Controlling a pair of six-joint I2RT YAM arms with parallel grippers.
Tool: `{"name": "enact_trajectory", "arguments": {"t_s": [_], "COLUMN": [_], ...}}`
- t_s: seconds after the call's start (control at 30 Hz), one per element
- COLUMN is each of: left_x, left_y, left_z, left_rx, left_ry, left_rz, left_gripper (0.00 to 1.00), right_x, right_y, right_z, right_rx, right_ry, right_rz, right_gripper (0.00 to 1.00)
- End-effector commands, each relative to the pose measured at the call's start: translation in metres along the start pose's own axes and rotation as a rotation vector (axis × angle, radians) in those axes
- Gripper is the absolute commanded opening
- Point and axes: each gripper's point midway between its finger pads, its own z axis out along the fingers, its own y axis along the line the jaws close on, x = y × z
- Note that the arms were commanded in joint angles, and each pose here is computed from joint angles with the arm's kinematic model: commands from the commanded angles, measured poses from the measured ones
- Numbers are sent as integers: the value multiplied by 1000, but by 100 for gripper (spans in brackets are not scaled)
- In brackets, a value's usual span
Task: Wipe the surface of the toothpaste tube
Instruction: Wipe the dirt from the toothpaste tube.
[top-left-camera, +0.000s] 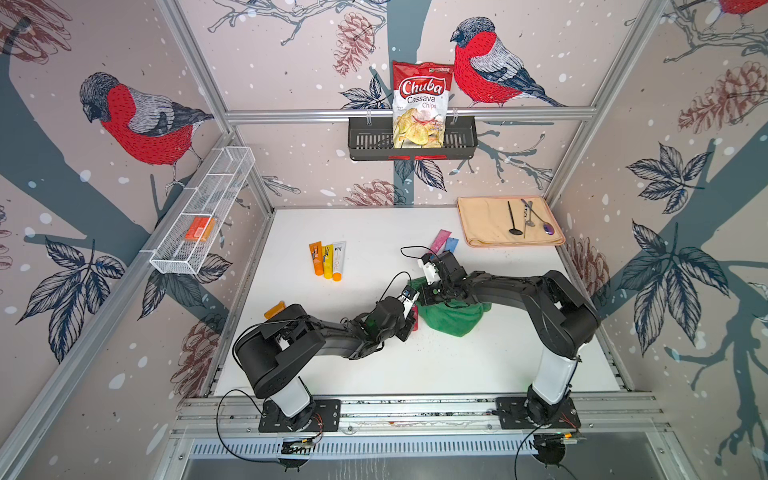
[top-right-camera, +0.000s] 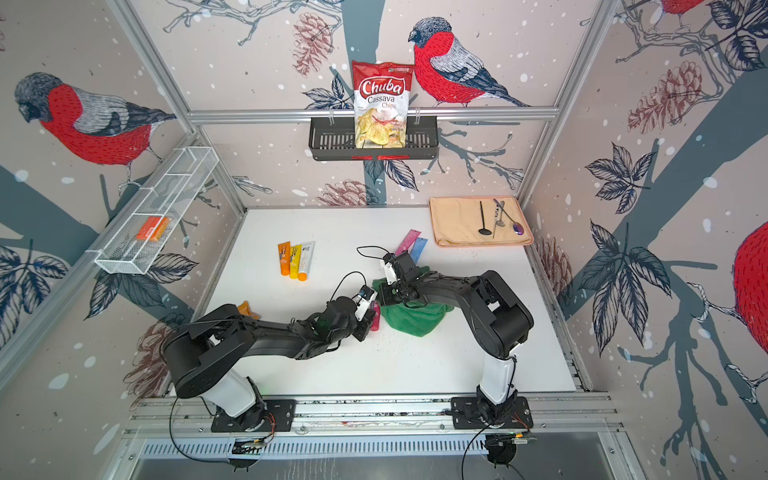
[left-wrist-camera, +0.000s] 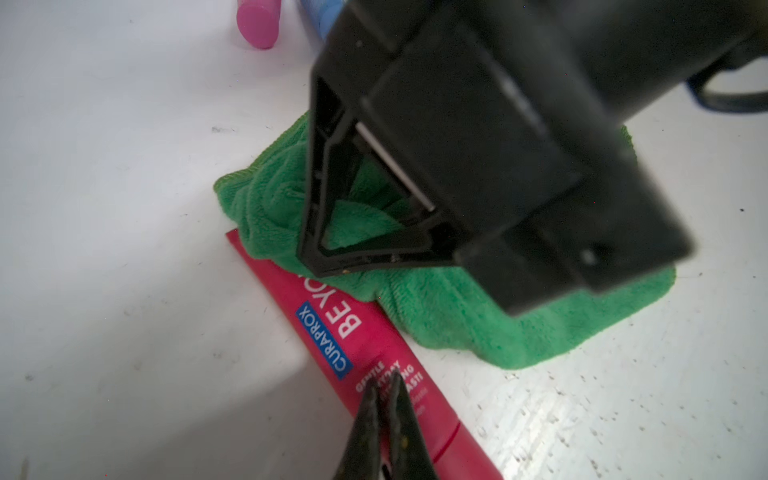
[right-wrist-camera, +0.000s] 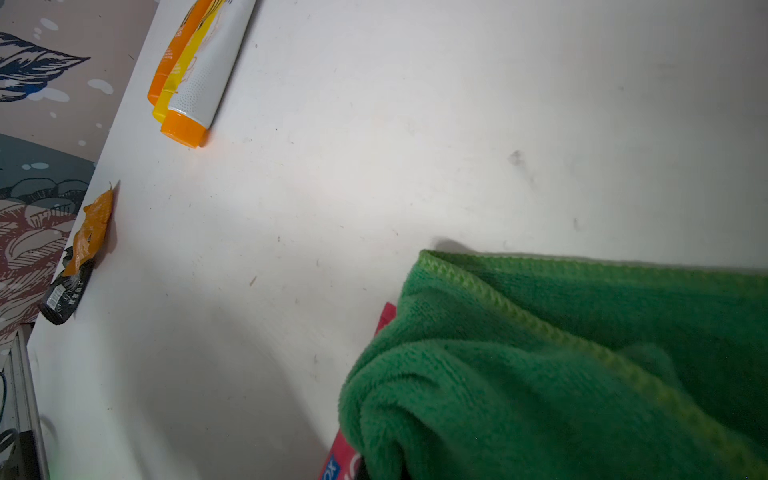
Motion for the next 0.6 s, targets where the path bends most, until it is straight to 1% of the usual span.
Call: {"name": "enact_trajectory", "arguments": {"t_s": [0.0,0.13,0.3,0.37,0.43,0.5,0.57], "left_x": [26,26,25,25,25,26,25], "left_y": [-1,-1,-1,-1,-1,-1,-1], "left_z": [-1,-1,-1,-1,-1,-1,-1], "left_rx": [16,17,16,16,15,17,16], "left_ry": [98,99,97,99,98,99,98], "left_rz": [14,15,14,17,17,17,17], "left_gripper": [8,8,8,8,8,8,8], "right_x": [20,17,10,8,3,-4,-10], "right_y": [-47,-73,-93,-96,-87,-66,-35], "right_z": [4,-5,-18,-23,-26,-29,-32], "right_rx": [240,368,461,471,422,325,184], "right_ry": [63,57,38,28,6,-26,-56], "right_rz": [37,57,71,74,65,49,29], "right_gripper": [0,0,0,0,0,0,0]}}
